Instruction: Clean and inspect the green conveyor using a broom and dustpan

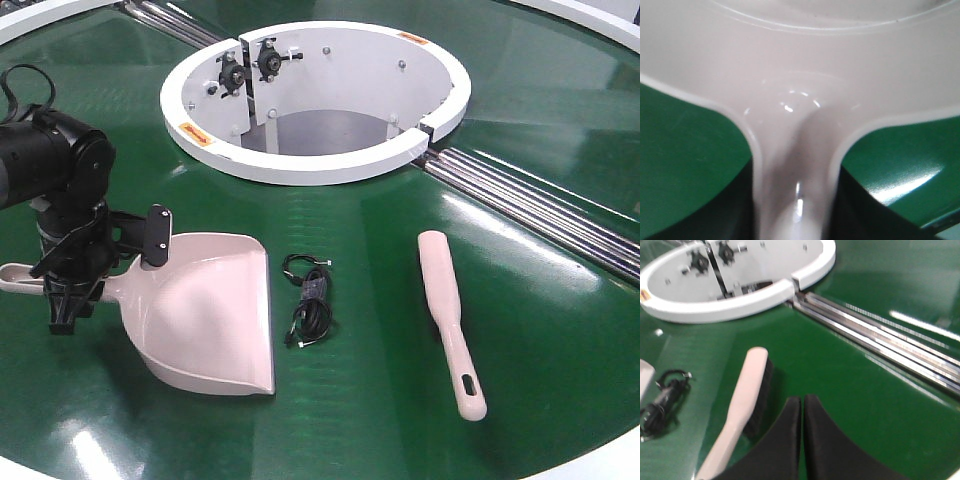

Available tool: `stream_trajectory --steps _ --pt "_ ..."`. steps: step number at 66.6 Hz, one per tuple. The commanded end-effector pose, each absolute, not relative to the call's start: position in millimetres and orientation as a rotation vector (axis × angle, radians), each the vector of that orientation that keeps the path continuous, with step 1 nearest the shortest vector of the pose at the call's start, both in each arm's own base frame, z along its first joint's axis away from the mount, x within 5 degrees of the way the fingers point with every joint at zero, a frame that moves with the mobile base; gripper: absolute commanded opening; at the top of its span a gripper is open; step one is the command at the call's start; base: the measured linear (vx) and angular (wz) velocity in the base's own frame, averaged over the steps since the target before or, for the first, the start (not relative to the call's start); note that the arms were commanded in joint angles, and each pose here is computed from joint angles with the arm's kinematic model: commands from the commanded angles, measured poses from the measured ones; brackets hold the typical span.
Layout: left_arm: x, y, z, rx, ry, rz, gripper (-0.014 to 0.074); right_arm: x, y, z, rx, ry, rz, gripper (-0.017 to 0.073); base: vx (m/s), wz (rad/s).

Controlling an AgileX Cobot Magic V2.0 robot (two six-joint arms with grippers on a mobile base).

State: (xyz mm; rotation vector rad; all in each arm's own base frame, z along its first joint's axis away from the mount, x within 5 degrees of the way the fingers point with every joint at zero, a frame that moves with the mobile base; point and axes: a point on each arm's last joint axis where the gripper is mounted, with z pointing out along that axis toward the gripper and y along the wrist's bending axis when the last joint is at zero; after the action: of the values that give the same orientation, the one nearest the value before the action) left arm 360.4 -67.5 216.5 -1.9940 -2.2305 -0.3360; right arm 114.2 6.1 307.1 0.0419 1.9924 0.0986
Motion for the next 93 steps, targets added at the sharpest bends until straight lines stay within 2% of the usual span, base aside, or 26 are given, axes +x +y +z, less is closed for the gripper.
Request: stream_trajectory --steps 1,11,18,26,31,36,48,68,85,93 --pt "356 -67 240 -1.994 -2.258 -0.388 -0.0008 126 5 317 0.028 1.956 0.069 -0.0007 0.0 0.0" --pt "356 -67 240 -1.994 -2.258 -0.388 -0.0008 138 4 311 -0.025 2.066 0.006 0.0046 0.0 0.0" --pt "356 -67 240 -1.994 -2.258 -0.388 -0.0008 147 5 316 -0.056 2.172 -0.007 0.0179 0.0 0.0" --pt "356 -67 240 -1.994 -2.258 -0.388 -0.0008 161 9 324 -0.035 2.255 0.056 0.039 0.0 0.0" --pt "356 -67 240 -1.994 -2.258 -0.388 -0.0008 171 13 327 -0.074 2.284 0.073 0.051 0.0 0.0" --pt "356 -67 240 -1.994 -2.258 -0.388 -0.0008 182 21 330 -0.109 2.301 0.093 0.0571 0.0 0.0" --pt "356 -67 240 -1.994 -2.258 -0.388 -0.0008 214 54 333 -0.144 2.391 0.195 0.0574 0.0 0.0" --pt "356 -67 240 -1.994 -2.258 -0.388 -0.0008 262 115 305 -0.216 2.703 0.128 0.0571 0.0 0.0" --pt "356 -67 240 -1.994 -2.259 -0.388 -0.0007 292 132 268 -0.245 2.908 0.037 0.0571 0.0 0.0" --pt "356 -67 240 -1.994 -2.259 -0.388 -0.0007 300 131 252 -0.186 2.955 -0.056 0.0571 0.0 0.0"
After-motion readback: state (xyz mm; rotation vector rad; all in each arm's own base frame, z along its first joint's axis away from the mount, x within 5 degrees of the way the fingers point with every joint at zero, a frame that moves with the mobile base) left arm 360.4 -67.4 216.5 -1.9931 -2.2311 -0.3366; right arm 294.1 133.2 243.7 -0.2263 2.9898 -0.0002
